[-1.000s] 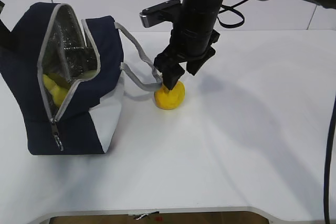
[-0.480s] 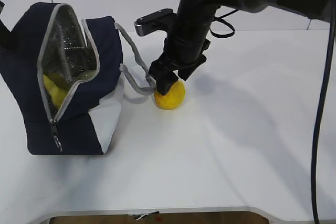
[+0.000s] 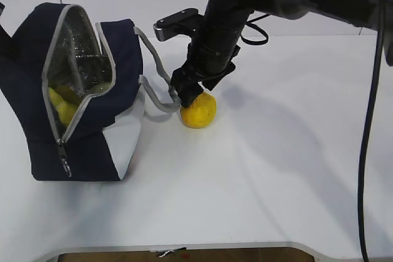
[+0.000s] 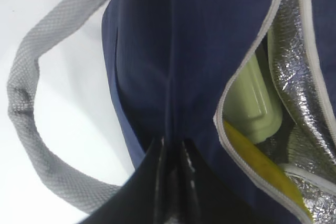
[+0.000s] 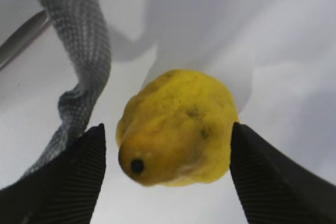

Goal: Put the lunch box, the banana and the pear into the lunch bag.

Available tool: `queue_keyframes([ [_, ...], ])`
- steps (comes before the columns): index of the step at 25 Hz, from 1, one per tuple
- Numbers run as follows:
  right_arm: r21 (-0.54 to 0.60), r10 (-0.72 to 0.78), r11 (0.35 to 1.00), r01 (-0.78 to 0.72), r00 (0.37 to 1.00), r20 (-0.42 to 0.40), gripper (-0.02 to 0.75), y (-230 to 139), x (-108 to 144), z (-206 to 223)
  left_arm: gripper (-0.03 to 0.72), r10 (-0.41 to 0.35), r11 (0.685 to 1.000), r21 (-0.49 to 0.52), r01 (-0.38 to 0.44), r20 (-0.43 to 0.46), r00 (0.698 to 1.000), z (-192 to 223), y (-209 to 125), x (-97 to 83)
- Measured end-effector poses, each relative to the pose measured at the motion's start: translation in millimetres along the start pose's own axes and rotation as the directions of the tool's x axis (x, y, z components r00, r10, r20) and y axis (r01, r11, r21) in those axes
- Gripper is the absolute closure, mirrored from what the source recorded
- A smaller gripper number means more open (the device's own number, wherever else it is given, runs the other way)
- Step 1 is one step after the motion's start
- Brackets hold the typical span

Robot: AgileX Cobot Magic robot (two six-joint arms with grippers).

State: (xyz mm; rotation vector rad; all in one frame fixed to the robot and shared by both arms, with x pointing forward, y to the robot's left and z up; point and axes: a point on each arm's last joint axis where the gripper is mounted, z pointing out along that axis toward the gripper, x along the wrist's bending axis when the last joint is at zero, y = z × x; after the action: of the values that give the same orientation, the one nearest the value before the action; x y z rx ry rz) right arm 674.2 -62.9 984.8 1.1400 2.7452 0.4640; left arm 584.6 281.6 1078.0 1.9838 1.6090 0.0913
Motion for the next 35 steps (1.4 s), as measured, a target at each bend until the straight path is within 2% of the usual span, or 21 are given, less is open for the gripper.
queue_keyframes([
  [8, -0.016, -0.005, 1.0, 0.005, 1.0, 0.006, 0.167, 1.4, -1.1, 5.4, 0.673, 0.001, 1.0, 0.0, -0.001, -0.002, 1.0, 0.0, 0.0, 0.2],
  [16, -0.019, -0.006, 1.0, 0.006, 1.0, 0.005, 0.373, 1.8, -1.2, 6.9, 0.673, 0.001, 1.0, 0.0, -0.001, -0.002, 1.0, 0.0, 0.0, 0.2],
  [19, -0.019, -0.006, 1.0, 0.006, 1.0, 0.008, 0.422, 2.1, -2.0, 6.0, 0.673, 0.001, 1.0, 0.0, -0.001, -0.002, 1.0, 0.0, 0.0, 0.2],
  [27, 0.057, -0.02, 0.998, 0.02, 1.0, -0.006, 0.439, 0.2, -1.1, -7.1, 0.673, 0.002, 1.0, 0.001, -0.002, -0.004, 1.0, 0.0, -0.1, 0.3],
  [35, 0.015, -0.054, 0.998, 0.053, 0.994, 0.096, 0.443, 6.9, -7.2, -45.7, 0.673, 0.002, 1.0, 0.001, -0.002, -0.004, 1.0, 0.0, -0.1, 0.3],
])
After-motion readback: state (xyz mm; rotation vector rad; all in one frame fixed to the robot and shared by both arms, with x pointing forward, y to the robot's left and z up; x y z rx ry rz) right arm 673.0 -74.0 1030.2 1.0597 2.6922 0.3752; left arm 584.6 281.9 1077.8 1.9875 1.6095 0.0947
